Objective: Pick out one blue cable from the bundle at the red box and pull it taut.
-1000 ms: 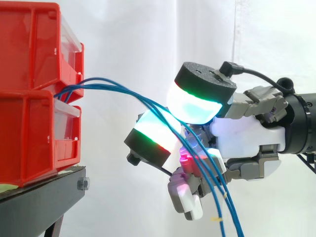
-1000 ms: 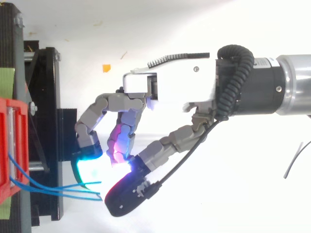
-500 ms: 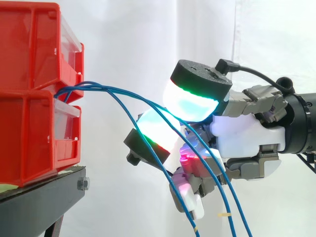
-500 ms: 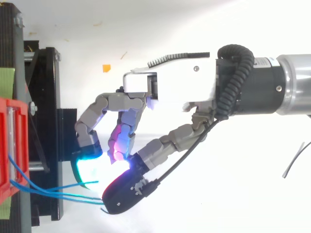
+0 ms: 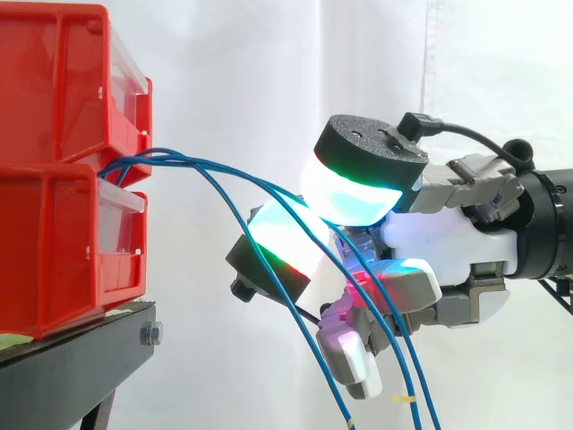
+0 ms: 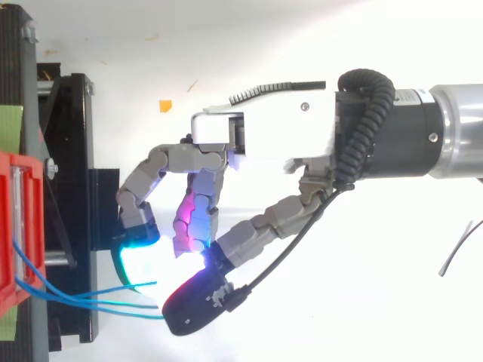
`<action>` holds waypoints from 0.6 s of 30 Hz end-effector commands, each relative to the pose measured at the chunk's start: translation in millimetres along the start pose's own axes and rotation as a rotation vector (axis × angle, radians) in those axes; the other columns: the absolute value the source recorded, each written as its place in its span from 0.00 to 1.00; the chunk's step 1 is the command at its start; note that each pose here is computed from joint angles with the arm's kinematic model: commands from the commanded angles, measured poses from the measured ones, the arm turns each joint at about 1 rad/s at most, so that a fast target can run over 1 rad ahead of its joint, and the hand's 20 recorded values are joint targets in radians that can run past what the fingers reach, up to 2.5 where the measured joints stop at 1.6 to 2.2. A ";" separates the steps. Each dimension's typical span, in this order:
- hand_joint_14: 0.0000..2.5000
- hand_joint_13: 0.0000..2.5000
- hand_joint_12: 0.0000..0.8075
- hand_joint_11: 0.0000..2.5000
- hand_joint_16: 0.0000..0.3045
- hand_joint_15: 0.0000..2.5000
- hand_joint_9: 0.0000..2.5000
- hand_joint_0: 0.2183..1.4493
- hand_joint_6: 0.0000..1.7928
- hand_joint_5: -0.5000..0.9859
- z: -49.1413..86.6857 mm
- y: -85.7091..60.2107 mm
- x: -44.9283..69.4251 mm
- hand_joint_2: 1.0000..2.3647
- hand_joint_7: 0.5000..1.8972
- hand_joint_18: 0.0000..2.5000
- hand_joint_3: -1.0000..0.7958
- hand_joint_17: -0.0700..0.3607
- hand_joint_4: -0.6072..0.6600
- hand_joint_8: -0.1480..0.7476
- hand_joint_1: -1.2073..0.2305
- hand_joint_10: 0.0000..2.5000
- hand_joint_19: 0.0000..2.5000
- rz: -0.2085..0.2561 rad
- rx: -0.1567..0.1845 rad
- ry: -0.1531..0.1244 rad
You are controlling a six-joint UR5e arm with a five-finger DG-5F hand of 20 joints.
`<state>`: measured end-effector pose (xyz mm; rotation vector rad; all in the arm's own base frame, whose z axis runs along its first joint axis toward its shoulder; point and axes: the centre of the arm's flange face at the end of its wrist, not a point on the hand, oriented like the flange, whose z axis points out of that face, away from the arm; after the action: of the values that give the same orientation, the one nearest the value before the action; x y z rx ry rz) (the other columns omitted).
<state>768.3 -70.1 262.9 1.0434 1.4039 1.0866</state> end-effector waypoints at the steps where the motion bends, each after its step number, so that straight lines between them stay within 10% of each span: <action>1: 0.01 0.43 0.52 0.34 0.21 0.22 0.56 0.30 0.52 0.28 -0.2 -0.5 0.3 0.01 0.39 0.36 0.50 0.50 0.46 0.56 0.33 0.01 0.28 -0.001 0.001 0.002; 18: 0.01 0.32 0.51 0.28 0.21 0.16 0.49 0.29 0.51 0.28 -1.1 25.0 -4.4 0.00 0.43 0.31 0.50 0.50 0.45 0.57 0.38 0.01 0.26 -0.046 0.060 0.024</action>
<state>768.1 -68.9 281.7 1.0366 1.4711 1.0428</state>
